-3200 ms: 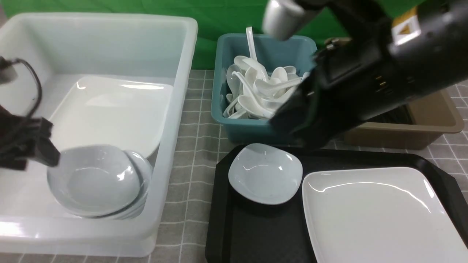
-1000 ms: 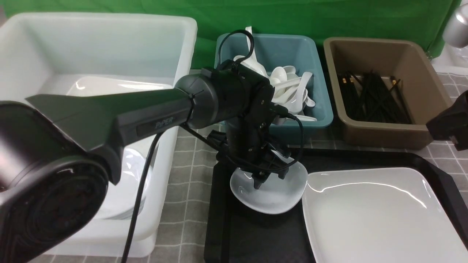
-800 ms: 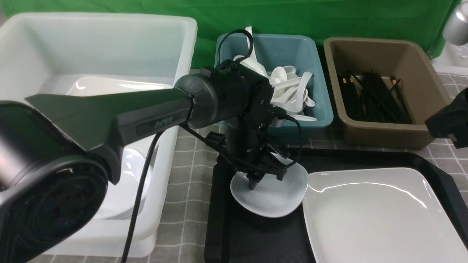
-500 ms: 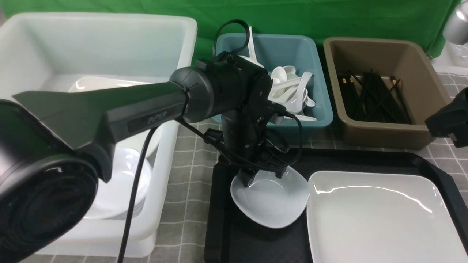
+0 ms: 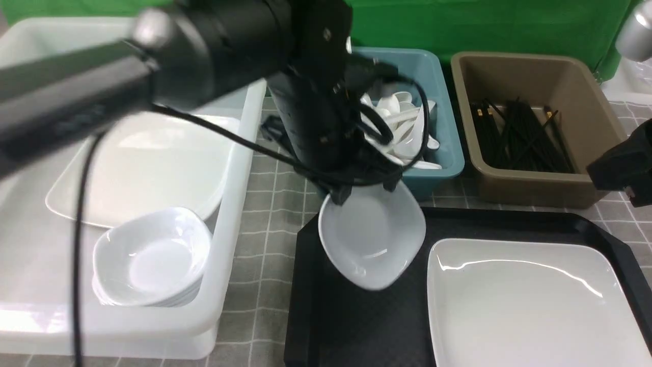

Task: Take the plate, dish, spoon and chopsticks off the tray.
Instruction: Use the left arm to put the small plate into the large storage box on the left

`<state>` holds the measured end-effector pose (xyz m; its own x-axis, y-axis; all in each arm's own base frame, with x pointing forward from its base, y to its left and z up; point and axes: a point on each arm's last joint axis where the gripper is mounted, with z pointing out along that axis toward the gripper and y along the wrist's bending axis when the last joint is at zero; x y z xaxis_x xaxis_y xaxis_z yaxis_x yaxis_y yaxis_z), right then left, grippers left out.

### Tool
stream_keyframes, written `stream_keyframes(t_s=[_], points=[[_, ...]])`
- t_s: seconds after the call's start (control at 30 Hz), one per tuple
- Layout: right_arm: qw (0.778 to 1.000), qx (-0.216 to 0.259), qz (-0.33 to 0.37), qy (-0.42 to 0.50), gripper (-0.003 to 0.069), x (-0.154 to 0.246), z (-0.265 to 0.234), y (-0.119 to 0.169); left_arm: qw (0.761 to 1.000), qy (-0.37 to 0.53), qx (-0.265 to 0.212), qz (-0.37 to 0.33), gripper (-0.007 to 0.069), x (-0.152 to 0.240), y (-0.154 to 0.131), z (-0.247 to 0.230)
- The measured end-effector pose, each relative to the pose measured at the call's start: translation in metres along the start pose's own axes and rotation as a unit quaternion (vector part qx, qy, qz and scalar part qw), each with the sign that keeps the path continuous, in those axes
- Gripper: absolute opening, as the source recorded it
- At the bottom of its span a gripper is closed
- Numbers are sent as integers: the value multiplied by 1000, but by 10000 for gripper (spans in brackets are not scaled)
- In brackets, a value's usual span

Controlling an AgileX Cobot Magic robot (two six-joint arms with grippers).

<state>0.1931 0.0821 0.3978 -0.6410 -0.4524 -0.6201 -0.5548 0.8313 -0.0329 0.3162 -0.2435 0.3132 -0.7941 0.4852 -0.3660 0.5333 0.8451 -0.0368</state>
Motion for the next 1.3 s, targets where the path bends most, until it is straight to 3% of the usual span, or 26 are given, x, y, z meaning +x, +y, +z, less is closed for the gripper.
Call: stream_keyframes(t_s=[0.1,0.27,0.4,0.5,0.73,1.03,1.13,1.3], points=[[997,-59,-7,-50,197,-11,-10,12,999,-42,8,-21,31,5,15,-39],[969,-188,-24,-158,197,-40,-22,38,989,-109,24,-100,31,26,76,-112],[955,-237,-51,-169,197,-57,-16,59,981,-135,21,-141,31,47,110,-136],[943,-282,-89,-151,197,-75,3,90,967,-132,0,-219,31,91,152,-144],[936,-311,-114,-118,197,-96,34,119,945,-74,-8,-319,31,156,192,-96],[939,-306,-120,-104,197,-99,50,123,922,-70,29,-380,41,185,191,-36],[940,-300,-124,-104,197,-99,50,122,919,-71,37,-386,96,185,191,-31],[948,-268,-144,-98,197,-99,52,116,921,-67,39,-381,277,185,191,-31]])
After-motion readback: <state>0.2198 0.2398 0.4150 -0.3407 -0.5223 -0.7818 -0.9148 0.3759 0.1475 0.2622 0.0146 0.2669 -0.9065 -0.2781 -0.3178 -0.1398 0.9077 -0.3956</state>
